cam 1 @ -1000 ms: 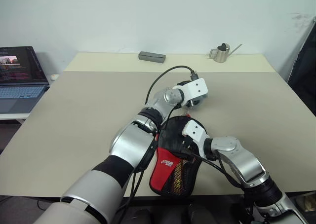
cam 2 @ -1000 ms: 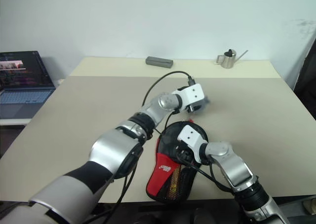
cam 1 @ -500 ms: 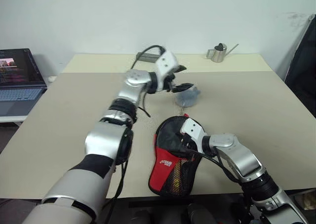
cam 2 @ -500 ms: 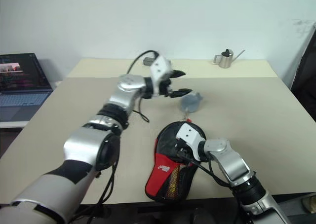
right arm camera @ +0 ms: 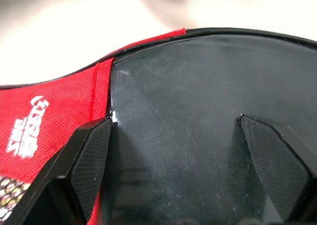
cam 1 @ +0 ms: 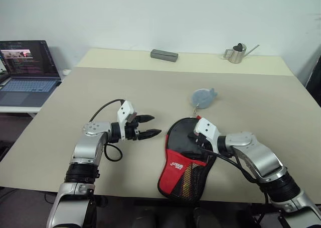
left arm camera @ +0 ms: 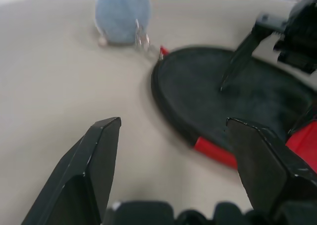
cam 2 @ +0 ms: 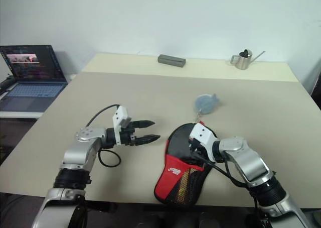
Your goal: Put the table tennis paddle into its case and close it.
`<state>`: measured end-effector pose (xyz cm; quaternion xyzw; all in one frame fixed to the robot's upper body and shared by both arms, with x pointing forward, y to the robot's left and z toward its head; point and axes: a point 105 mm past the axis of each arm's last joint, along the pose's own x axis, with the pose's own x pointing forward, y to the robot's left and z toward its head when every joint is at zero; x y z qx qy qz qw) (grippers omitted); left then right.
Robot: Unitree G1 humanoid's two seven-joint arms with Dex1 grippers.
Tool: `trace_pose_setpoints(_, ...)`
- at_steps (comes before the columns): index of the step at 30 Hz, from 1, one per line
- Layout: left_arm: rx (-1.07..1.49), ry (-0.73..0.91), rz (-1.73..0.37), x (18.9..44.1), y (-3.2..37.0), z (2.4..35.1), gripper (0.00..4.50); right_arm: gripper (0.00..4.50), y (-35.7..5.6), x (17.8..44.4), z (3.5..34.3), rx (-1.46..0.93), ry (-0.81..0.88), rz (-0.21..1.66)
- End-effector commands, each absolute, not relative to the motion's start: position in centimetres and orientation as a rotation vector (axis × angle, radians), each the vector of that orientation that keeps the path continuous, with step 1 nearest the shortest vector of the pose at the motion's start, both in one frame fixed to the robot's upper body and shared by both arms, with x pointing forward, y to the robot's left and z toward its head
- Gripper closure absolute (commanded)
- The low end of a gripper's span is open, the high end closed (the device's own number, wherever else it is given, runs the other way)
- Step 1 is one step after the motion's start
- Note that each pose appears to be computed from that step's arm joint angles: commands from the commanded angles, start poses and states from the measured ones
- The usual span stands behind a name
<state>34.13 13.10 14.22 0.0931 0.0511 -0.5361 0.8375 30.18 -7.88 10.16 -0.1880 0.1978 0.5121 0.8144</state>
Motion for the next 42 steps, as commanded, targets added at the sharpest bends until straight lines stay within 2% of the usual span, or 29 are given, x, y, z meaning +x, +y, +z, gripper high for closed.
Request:
trace_pose_setpoints(1,0.231,0.075,-1.206,33.1,12.2,15.6,0.80,0.00,-8.4,30.2,13.3,-0.400,0.338,1.104)
trace_pose_setpoints(10,0.303,0.087,-1.219,33.2,13.3,16.0,0.80,0.00,-10.9,27.6,16.7,-0.344,0.318,1.152)
trace_pose_setpoints(14,0.307,0.081,-1.244,32.9,13.0,16.0,0.80,0.00,-14.1,27.2,16.1,-0.424,0.377,1.066)
trace_pose_setpoints(18,0.314,0.080,-1.255,32.8,12.7,15.8,0.80,0.00,-16.9,27.8,14.3,-0.610,0.398,0.963)
trace_pose_setpoints(22,0.315,0.078,-1.259,32.8,12.5,15.7,0.80,0.00,-18.0,28.3,12.8,-0.749,0.386,0.926)
trace_pose_setpoints(32,0.318,0.076,-1.265,32.4,12.2,15.6,0.80,0.00,-17.5,30.4,11.4,-0.836,0.296,0.878)
trace_pose_setpoints(42,0.316,0.076,-1.272,32.5,11.9,15.6,0.80,0.00,-15.7,32.0,12.6,-0.806,0.218,0.869)
